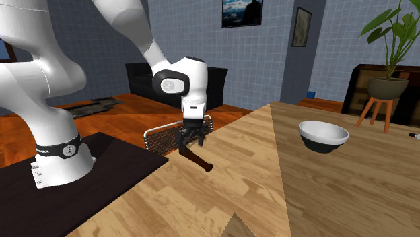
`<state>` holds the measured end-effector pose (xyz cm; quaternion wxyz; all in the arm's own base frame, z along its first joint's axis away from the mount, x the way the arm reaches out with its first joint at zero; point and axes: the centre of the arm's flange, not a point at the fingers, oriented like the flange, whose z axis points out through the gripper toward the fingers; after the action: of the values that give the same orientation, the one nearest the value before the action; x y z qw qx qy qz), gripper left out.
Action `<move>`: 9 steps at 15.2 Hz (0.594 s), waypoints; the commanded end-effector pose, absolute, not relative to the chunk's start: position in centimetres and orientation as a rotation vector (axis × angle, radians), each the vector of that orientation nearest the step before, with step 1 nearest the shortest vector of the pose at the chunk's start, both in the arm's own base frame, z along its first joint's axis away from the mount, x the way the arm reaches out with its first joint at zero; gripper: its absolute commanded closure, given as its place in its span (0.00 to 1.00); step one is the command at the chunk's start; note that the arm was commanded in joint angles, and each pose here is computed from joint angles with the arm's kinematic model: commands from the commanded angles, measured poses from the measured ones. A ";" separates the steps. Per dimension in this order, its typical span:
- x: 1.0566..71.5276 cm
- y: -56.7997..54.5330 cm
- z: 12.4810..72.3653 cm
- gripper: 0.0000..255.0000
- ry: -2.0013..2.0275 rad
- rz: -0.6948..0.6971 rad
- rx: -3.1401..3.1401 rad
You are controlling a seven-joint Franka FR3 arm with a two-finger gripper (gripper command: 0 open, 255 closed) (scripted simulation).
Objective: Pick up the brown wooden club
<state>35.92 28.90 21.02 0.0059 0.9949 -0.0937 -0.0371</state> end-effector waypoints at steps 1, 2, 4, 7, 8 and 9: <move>35.8 29.0 19.7 0.00 -0.297 -0.116 3.114; 35.8 29.0 19.2 0.00 -0.297 -0.116 3.114; 35.8 29.0 18.1 0.00 -0.297 -0.116 3.114; 35.8 29.0 17.3 0.00 -0.297 -0.116 3.114; 35.8 29.0 17.3 0.00 -0.297 -0.116 3.114; 35.8 29.0 17.3 1.00 -0.297 -0.116 3.114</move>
<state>35.82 29.01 17.35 0.0057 0.9948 -0.0951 -0.0371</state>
